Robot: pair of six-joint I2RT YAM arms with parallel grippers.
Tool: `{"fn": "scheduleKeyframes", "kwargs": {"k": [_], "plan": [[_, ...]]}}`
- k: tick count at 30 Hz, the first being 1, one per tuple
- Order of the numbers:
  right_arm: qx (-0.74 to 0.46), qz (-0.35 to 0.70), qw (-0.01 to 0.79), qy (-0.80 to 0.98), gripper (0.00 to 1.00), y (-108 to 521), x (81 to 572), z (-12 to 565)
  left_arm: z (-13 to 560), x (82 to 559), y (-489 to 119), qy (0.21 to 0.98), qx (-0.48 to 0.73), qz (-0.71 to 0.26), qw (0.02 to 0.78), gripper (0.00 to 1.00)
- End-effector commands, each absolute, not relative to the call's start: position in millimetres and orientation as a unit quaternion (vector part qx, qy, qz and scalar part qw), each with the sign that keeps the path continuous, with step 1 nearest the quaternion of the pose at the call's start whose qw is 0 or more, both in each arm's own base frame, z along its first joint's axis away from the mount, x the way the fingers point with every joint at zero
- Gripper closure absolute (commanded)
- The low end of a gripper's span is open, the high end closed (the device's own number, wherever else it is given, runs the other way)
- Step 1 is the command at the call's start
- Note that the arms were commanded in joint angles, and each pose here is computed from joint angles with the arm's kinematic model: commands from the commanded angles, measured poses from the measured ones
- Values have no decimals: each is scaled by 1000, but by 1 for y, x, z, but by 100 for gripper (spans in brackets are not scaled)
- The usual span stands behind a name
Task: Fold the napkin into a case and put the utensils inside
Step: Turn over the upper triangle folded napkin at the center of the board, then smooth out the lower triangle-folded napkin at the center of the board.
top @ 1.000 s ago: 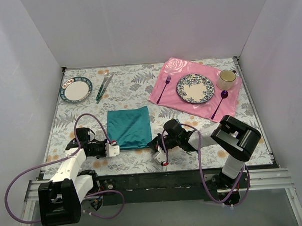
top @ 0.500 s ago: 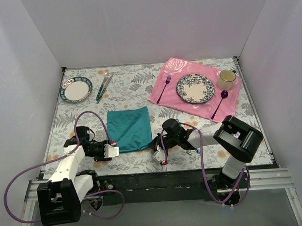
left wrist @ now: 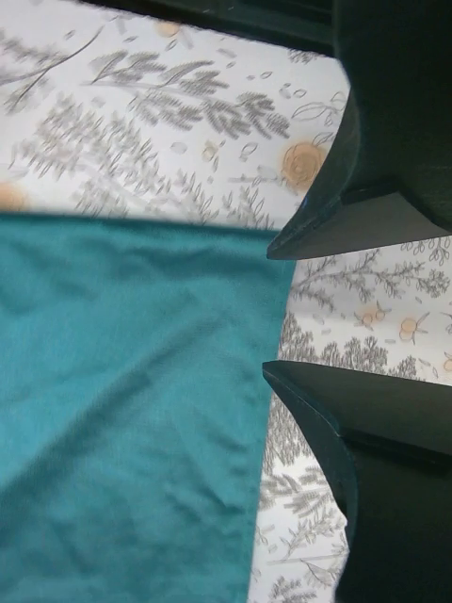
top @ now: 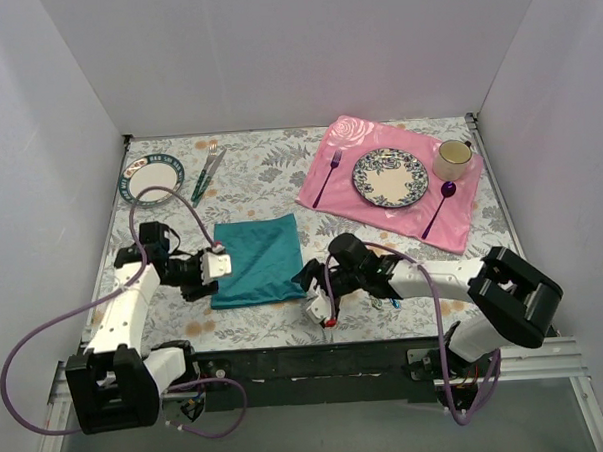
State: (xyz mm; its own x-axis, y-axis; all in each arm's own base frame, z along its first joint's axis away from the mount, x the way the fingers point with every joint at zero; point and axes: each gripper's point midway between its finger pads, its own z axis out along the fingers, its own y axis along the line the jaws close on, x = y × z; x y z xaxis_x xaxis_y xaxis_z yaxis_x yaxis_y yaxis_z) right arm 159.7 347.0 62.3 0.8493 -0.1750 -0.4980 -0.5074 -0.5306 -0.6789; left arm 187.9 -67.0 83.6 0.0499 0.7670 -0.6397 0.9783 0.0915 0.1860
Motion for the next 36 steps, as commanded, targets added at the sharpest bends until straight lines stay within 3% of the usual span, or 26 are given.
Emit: {"fn": "scheduleKeyframes", "kwargs": {"k": [1,4,7,8,11,24,30,36], "plan": [[-814,236,433,308,23,350,164,107,111,225,-79,718,564,-215,347,55],[-765,253,448,386,27,355,192,134,106,235,-82,727,542,-218,362,57],[-696,291,431,494,37,360,224,142,91,244,-83,726,550,-186,370,60],[-664,310,413,540,47,360,230,139,80,241,-82,728,552,-180,364,63],[-591,347,367,628,55,365,256,133,64,233,-82,736,552,-177,350,66],[-459,386,262,756,61,384,301,60,10,189,-70,733,610,-144,264,79],[-406,394,195,801,70,376,291,28,10,179,-72,714,633,-146,260,79],[-404,438,187,781,74,382,283,54,18,162,-75,683,665,-162,256,79]]}}
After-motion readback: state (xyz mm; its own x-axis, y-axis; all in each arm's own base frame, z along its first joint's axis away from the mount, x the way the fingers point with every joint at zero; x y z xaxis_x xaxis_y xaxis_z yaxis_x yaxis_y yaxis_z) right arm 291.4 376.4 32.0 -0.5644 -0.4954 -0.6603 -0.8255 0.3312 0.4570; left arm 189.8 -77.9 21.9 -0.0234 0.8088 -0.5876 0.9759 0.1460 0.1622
